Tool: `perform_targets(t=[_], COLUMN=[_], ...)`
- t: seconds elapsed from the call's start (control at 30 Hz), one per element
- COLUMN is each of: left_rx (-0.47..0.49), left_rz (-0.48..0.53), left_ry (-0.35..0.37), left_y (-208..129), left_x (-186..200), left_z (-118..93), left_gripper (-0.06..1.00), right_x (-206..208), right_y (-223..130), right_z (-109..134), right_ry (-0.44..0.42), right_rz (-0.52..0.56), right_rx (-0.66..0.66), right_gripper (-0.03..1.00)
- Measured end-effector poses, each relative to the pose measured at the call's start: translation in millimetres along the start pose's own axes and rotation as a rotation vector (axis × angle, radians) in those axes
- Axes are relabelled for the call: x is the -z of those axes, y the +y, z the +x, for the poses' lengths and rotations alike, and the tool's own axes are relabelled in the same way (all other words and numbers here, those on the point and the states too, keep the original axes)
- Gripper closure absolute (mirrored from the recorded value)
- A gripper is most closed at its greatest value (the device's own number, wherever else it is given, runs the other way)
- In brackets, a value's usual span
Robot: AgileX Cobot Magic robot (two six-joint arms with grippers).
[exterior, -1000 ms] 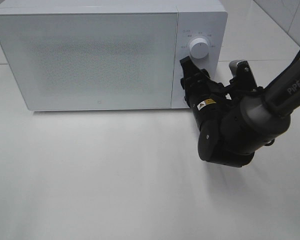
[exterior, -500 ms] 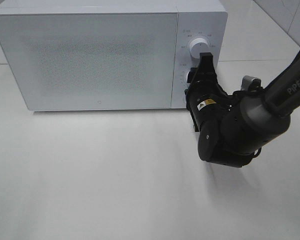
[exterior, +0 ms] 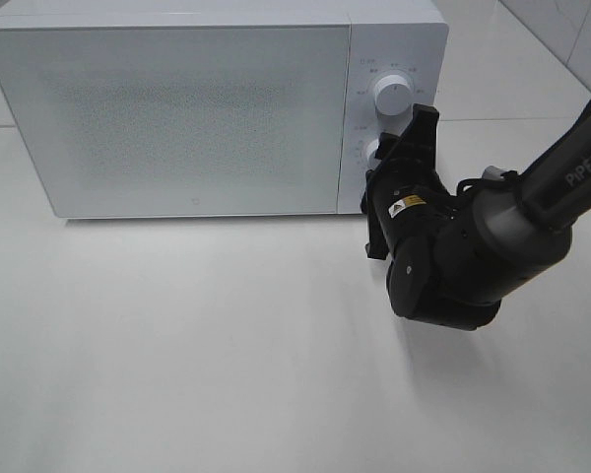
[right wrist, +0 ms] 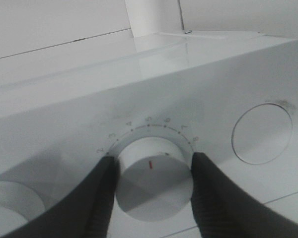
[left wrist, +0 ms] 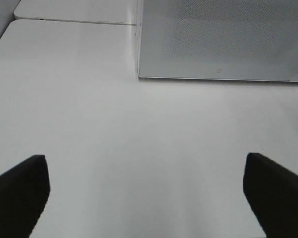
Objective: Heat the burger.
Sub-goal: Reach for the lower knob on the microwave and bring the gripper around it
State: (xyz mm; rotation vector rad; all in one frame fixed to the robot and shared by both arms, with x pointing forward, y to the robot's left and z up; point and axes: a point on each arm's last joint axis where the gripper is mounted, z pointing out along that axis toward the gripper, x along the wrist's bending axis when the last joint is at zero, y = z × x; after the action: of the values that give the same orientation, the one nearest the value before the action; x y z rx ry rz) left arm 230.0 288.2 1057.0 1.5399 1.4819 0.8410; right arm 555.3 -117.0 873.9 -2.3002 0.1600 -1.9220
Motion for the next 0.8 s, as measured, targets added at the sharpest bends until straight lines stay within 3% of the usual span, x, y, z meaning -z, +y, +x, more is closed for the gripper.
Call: perform_targets(t=[0.8], left_rx=[0.0], left_rz=[0.0], left_ry=[0.0], left_y=[0.0], left_x=[0.0], left_z=[0.0], left_gripper=[-0.04], right_x=[0.0], right_y=[0.8], right_z=[0.0], right_ry=[0.0], right_rz=[-0.009], right_rx=[0.0], right_gripper=[0.55])
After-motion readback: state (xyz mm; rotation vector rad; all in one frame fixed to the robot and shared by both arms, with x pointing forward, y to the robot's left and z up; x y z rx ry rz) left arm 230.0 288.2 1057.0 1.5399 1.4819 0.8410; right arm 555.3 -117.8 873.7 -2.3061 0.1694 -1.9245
